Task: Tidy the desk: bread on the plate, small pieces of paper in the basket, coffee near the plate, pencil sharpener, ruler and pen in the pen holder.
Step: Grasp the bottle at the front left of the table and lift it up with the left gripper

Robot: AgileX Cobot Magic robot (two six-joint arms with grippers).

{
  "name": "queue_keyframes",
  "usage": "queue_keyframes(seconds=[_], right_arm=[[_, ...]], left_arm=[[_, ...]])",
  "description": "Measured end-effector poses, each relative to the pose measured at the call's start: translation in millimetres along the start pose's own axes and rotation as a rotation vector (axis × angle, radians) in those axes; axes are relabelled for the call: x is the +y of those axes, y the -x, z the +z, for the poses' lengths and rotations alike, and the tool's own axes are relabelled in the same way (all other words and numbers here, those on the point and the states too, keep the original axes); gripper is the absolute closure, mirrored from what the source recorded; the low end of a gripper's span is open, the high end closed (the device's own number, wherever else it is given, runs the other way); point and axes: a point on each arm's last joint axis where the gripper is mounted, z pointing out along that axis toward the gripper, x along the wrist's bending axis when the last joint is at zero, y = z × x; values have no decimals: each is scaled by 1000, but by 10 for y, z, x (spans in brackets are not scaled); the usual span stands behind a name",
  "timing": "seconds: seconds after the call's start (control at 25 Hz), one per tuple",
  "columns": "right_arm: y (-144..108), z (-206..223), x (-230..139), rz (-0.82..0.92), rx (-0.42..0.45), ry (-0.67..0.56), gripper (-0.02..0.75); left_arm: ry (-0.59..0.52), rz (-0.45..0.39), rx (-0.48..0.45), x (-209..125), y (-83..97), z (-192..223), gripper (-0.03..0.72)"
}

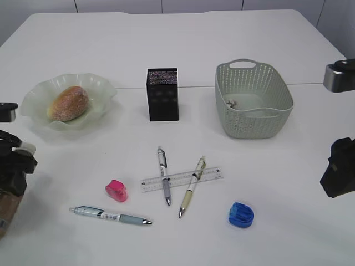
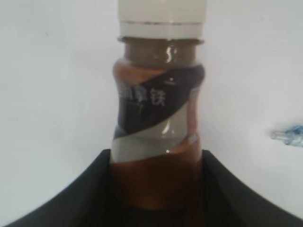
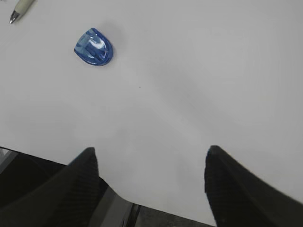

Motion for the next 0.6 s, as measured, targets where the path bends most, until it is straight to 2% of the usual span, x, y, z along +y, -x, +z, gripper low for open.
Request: queue_keyframes(seconds=[0.2,0.36,0.6], right_arm=[[0,0,0,0,0,0,225],[0,0,0,0,0,0,225],[0,0,-3,-1,0,-3,225]], left_arm=[[262,37,-73,-59,35,-467,314],[475,94,-107,-298,24,-708,314],[865,49,-182,-732,-69,-1056,314]])
